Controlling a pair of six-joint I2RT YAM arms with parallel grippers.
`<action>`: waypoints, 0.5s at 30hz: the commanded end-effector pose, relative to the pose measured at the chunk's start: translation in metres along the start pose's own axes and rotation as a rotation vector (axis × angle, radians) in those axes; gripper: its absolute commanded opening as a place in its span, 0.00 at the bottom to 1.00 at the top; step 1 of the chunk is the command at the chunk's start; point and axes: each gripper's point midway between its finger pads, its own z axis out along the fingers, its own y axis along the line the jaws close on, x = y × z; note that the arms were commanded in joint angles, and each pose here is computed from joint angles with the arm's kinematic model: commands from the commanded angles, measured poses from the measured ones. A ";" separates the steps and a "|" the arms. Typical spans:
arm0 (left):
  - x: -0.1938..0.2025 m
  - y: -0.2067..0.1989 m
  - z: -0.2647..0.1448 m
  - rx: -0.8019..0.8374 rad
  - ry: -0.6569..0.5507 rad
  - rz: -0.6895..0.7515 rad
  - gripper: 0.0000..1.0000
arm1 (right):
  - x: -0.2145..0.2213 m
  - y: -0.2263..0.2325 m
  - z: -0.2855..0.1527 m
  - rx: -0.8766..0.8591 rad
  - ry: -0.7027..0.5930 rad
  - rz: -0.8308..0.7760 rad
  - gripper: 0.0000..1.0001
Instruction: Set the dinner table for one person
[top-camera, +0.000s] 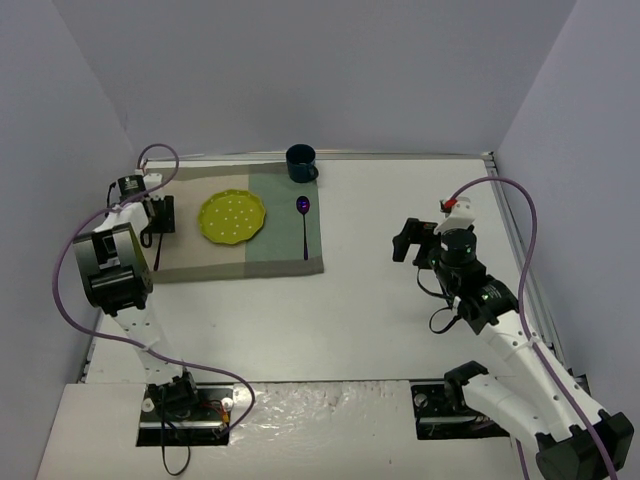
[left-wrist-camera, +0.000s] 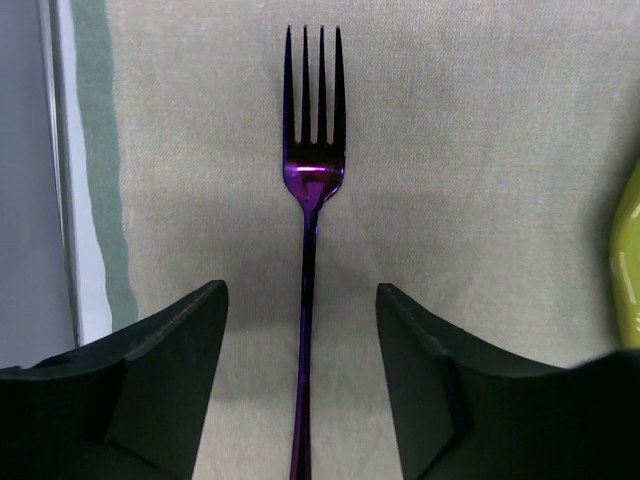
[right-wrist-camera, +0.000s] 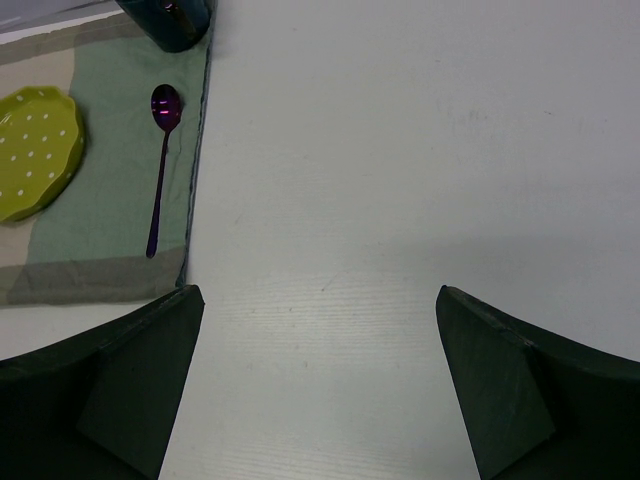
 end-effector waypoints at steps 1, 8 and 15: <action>-0.100 0.011 -0.099 -0.043 -0.287 -0.054 0.61 | -0.047 0.013 -0.013 -0.054 -0.147 0.014 1.00; -0.134 0.000 -0.258 -0.051 -0.499 -0.183 0.78 | -0.084 0.008 -0.041 -0.023 -0.248 0.009 1.00; -0.103 -0.025 -0.395 -0.047 -0.720 -0.221 0.97 | -0.123 0.002 -0.086 0.006 -0.360 0.010 1.00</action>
